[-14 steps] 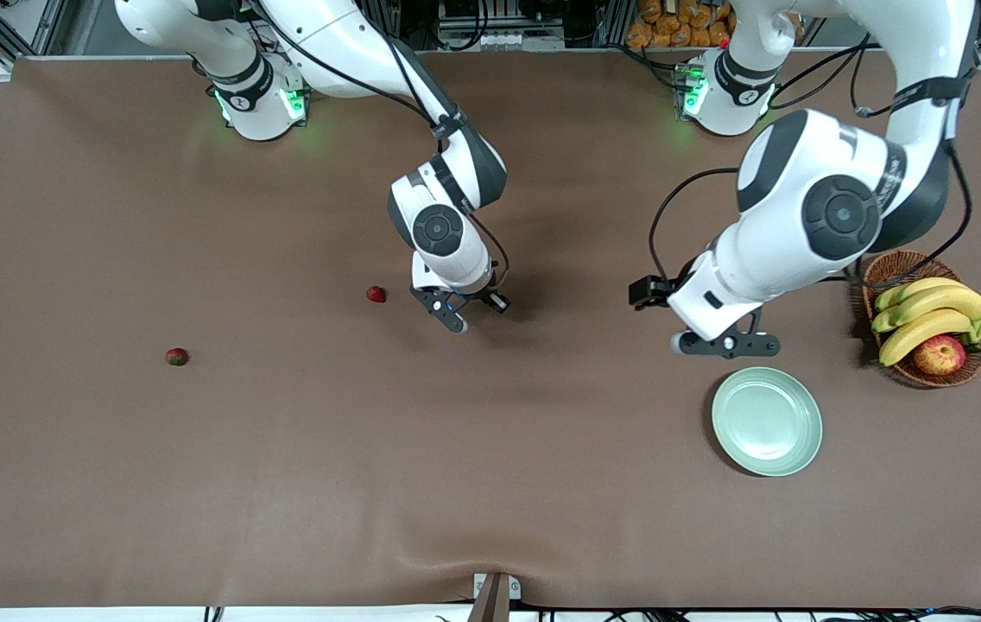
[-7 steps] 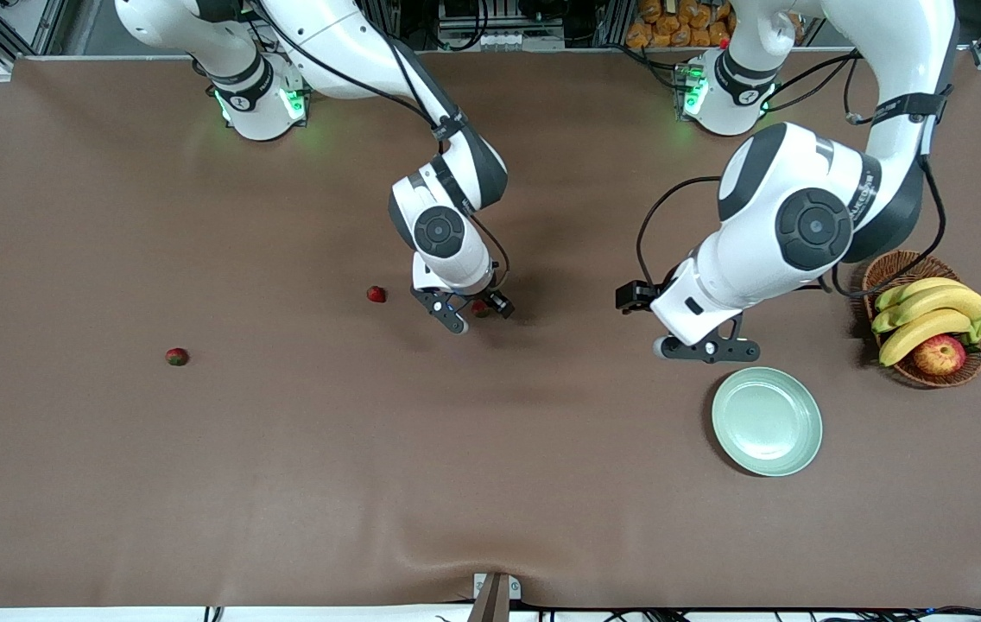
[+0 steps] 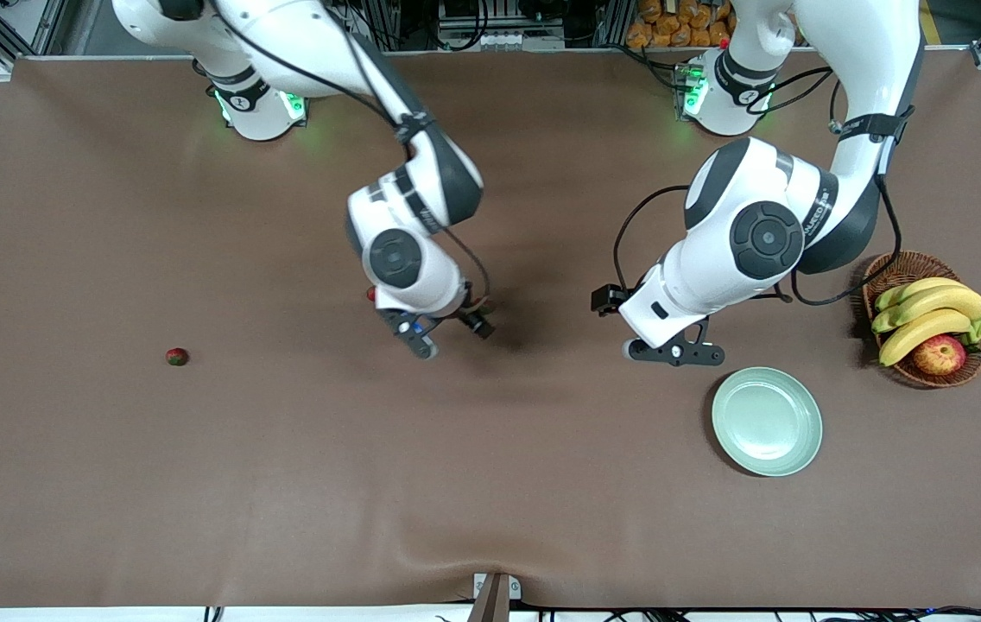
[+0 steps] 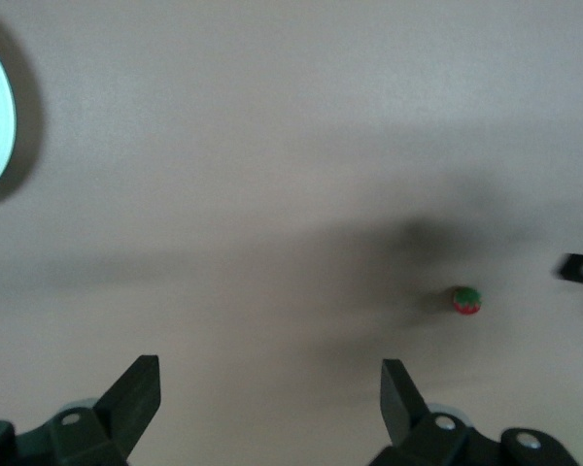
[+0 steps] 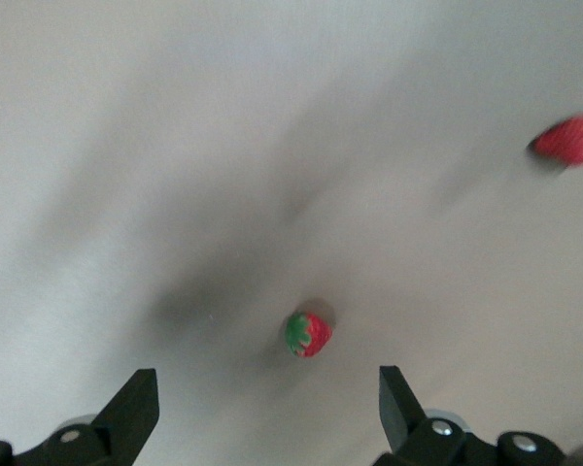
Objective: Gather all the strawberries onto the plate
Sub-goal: 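Set the strawberry mid-table with the right gripper while the left gripper approaches, then grasp the strawberry with the left gripper while the right gripper reaches another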
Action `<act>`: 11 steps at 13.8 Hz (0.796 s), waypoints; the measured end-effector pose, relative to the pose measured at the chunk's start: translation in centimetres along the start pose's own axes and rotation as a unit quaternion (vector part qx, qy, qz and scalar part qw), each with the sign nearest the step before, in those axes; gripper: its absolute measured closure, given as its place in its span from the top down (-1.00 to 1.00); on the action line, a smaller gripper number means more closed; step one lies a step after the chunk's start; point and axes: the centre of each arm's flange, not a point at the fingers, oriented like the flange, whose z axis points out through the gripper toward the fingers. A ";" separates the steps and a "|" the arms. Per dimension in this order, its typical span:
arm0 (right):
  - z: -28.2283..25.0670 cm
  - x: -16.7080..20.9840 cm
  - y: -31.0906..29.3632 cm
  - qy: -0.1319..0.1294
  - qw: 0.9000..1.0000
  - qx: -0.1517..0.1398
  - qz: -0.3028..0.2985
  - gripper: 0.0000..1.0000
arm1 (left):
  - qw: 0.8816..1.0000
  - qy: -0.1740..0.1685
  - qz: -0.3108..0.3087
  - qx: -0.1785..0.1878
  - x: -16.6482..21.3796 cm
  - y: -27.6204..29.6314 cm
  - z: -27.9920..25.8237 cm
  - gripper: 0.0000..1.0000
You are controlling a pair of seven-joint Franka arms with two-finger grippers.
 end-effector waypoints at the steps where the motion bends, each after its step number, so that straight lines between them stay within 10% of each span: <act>1: -1.8 2.0 0.5 -0.004 1.000 0.003 -0.004 1.00 | 1.000 0.004 -0.008 -0.002 0.0 0.5 0.4 1.00; 11: -13.2 18.6 9.8 -0.020 0.995 -0.026 -0.094 1.00 | 0.996 0.039 -0.077 0.033 -4.7 14.6 12.1 1.00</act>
